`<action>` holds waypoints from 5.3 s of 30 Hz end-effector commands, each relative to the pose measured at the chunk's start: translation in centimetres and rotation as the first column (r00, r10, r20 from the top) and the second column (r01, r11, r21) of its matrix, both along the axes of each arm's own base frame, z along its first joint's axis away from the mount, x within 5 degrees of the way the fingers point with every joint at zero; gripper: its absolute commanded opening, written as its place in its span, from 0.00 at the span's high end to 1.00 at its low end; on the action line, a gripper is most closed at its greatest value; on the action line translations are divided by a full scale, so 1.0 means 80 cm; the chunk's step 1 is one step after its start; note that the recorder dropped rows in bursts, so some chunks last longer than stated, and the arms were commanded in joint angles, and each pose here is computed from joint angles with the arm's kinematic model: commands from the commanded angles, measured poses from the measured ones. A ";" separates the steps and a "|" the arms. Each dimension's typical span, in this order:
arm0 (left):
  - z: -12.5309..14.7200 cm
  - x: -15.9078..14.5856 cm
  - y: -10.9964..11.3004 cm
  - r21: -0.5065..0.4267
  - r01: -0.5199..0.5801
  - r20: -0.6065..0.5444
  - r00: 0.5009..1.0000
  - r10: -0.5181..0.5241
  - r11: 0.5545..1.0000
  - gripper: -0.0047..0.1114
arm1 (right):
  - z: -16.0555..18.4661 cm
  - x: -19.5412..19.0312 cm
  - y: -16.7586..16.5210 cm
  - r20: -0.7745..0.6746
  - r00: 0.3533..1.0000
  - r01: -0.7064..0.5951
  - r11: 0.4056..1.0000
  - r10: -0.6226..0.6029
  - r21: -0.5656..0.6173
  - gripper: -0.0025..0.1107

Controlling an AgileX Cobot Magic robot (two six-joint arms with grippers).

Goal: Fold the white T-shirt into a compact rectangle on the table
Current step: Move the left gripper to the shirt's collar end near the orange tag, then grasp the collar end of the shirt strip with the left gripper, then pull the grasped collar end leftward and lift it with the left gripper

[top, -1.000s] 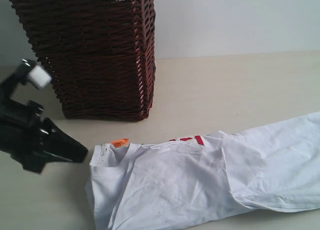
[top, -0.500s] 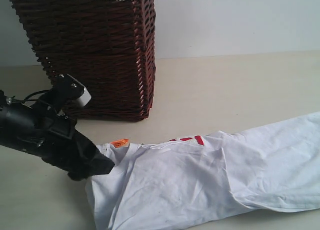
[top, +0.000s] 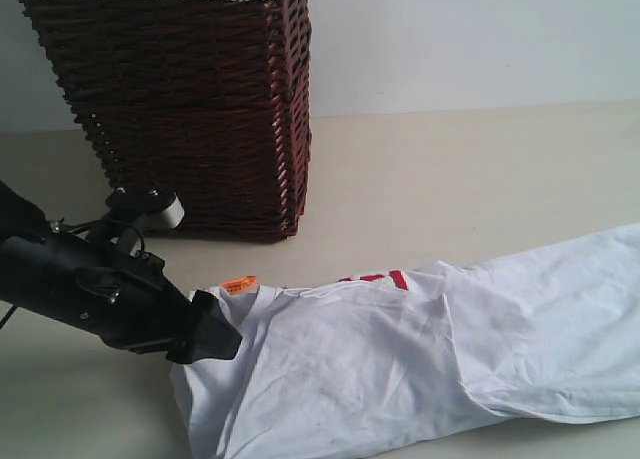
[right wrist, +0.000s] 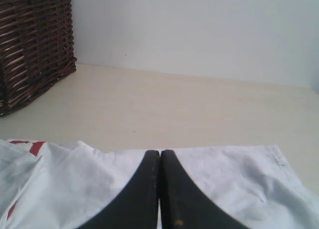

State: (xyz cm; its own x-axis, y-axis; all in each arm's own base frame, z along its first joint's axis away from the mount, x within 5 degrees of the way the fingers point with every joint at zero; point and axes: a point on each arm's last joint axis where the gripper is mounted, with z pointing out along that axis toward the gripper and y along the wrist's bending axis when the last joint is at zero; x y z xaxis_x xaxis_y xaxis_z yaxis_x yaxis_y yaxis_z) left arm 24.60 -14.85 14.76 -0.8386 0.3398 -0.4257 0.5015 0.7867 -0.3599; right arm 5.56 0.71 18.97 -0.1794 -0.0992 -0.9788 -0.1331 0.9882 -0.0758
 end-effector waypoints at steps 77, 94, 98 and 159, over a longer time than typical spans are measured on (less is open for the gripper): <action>-0.060 0.020 0.037 0.068 -0.128 0.007 0.992 0.128 0.989 0.72 | -0.001 0.000 0.000 0.005 1.000 0.002 1.000 -0.002 -0.003 0.98; -0.014 0.019 0.115 0.119 -0.134 0.139 0.983 0.117 0.984 0.96 | -0.001 0.000 0.000 0.004 1.000 0.002 1.000 -0.002 0.002 0.98; -0.024 -0.007 0.145 0.168 -0.139 0.097 0.988 0.123 0.976 0.96 | -0.001 0.000 0.000 0.004 1.000 0.002 1.000 -0.002 0.002 0.98; 0.122 -0.024 0.168 -0.157 -0.297 0.401 0.852 0.336 0.942 0.96 | -0.001 0.000 0.000 0.004 1.000 0.002 1.000 -0.002 0.002 0.98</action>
